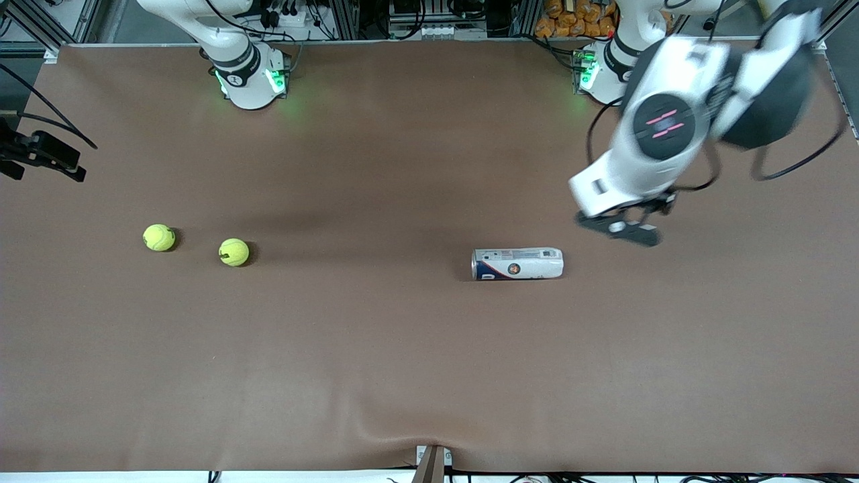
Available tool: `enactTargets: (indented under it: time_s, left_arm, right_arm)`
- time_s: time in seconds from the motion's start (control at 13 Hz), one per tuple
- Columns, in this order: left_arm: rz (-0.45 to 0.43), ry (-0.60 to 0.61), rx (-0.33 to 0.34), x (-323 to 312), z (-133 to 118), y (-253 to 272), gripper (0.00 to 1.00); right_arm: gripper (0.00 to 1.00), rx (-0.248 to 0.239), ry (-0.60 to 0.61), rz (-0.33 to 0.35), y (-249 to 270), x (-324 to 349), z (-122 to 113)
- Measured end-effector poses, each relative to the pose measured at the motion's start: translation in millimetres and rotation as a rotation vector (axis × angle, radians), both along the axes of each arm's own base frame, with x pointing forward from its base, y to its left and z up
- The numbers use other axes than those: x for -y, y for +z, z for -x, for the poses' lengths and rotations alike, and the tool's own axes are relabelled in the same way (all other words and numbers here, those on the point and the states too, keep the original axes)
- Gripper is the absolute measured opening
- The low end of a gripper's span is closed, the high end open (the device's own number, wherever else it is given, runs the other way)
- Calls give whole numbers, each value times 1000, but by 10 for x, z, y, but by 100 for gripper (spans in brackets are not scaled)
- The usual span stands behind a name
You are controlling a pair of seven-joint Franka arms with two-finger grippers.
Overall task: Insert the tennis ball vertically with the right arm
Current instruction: 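Reach the left gripper toward the white tennis-ball tube, then grasp the tube with the left gripper while the right gripper reaches a ball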
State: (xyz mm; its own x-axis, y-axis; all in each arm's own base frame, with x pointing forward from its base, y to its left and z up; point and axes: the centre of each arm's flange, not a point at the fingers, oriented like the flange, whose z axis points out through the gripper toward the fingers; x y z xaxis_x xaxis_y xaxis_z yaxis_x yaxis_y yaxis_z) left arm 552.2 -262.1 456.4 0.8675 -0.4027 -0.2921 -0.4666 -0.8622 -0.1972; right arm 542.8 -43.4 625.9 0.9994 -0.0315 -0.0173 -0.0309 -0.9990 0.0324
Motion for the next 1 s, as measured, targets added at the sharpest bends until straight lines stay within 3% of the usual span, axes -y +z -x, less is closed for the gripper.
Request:
enactTargets:
  time_s: [0.38, 0.77, 1.0]
  left_arm:
    - [-85, -194, -35, 574, 60, -732, 100]
    - [-49, -382, -136, 601, -140, -1419, 100]
    - [-33, -559, -203, 621, -172, -1602, 100]
  right_arm:
    - [100, -51, 1, -10, -282, -21, -146]
    - [100, -110, -1, -51, -578, -69, -263]
    - [100, -158, -2, -52, -827, -74, -349]
